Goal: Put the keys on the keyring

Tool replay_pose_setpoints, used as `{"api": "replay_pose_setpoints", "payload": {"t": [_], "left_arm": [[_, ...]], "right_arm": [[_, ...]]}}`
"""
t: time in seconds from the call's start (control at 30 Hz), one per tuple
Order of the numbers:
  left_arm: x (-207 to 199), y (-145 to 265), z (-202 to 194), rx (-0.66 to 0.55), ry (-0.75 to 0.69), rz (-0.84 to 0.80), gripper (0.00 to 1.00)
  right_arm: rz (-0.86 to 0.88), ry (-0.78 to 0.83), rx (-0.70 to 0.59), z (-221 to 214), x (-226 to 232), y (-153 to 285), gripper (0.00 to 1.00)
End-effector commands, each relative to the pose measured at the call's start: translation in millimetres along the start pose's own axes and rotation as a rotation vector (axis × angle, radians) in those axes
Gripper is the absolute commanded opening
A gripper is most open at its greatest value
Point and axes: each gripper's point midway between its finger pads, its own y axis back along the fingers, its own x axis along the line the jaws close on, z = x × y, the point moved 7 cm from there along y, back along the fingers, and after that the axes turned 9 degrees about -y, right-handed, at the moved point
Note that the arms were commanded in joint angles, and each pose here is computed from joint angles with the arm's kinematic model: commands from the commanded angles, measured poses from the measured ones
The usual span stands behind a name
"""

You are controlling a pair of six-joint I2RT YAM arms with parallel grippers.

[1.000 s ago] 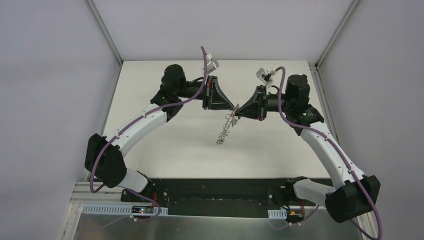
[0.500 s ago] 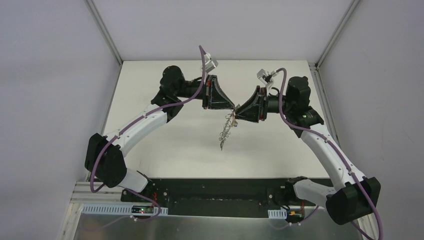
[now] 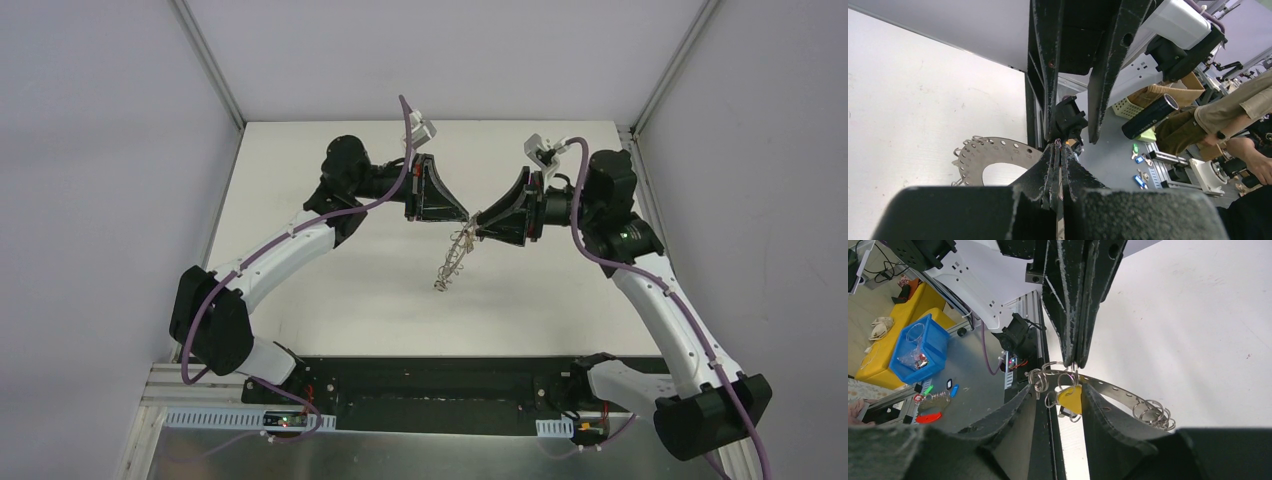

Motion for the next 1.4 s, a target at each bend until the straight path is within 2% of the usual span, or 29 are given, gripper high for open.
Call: {"api": "replay_pose_setpoints", "payload": {"t": [0.0,0.23,0.5,1.37], "left_arm": [[-13,-2,13,-0.04,-0.07,-0.034,0.0],[-14,-2,14,-0.04,-0.068,-0.035,0.0],[-13,-2,13,-0.041,-0.065,-0.031,0.0],[-12,-2,13,-0.04,-0.066,-0.026,0.0]], "right_arm": [[-0.005,0.038,-0.025,13,-1,-1,0.4],[-0.001,0.022,-0.02,11,-7,-7,0.38],[0.038,0.0,-0.011,10,-9,-12,0.22],[0.073,-0.053,0.009,-2,-11,-17,0.19]]}}
